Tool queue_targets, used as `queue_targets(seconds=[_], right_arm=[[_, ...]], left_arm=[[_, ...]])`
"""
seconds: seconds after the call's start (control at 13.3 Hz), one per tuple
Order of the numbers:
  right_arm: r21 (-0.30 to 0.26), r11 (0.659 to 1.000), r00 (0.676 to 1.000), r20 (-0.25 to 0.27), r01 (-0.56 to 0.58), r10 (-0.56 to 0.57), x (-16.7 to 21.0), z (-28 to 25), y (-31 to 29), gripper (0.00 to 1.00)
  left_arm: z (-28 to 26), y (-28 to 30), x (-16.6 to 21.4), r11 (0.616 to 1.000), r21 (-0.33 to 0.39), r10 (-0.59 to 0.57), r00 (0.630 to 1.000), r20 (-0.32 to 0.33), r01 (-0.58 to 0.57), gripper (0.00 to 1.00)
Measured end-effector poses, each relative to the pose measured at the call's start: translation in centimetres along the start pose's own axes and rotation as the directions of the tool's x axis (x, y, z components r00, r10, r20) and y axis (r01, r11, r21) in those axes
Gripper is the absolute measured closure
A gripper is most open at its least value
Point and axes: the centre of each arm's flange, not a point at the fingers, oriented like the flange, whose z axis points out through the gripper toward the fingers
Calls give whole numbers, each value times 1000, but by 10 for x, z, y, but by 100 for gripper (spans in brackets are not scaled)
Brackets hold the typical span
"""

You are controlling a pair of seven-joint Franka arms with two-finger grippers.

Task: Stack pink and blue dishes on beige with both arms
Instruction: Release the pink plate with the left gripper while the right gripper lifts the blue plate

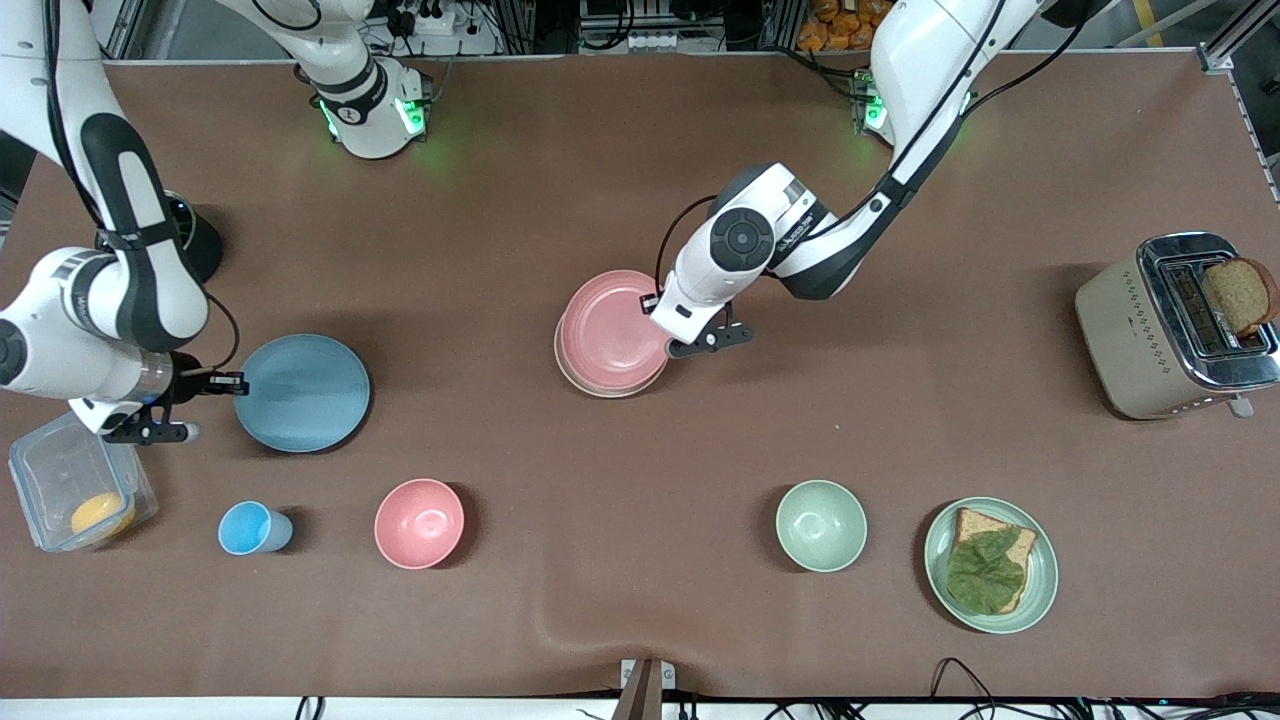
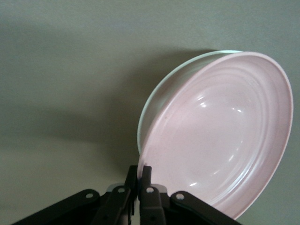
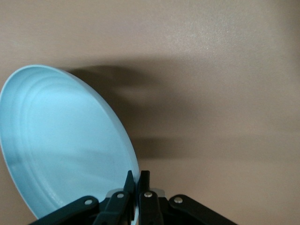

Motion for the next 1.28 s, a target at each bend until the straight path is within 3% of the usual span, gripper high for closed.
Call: queue_targets(seconds=[0.23,0.68,0.9,0.98,1.28], right_arm=[[16,1000,1000,28,5,-5,4,-25,-3,95],[199,980,998,62,-19,7,2,-37,-46,95],[243,970,995,97,-29,5,-1,-35,-54,95],[254,967,995,102,-33,7,-2,-34,-55,95],[289,956,993,117,-47,13,-4,-33,-59,95]], left_arm=[[10,2,-1,1000,-11,1,1000,3,0,95],[17,2,4,999,-38,-7,1000,-5,7,95],[20,2,5,999,-38,-9,1000,-3,9,95],[20,2,5,999,-38,-10,1000,-2,9,88],[17,3,8,999,-48,-21,1000,-9,21,43]])
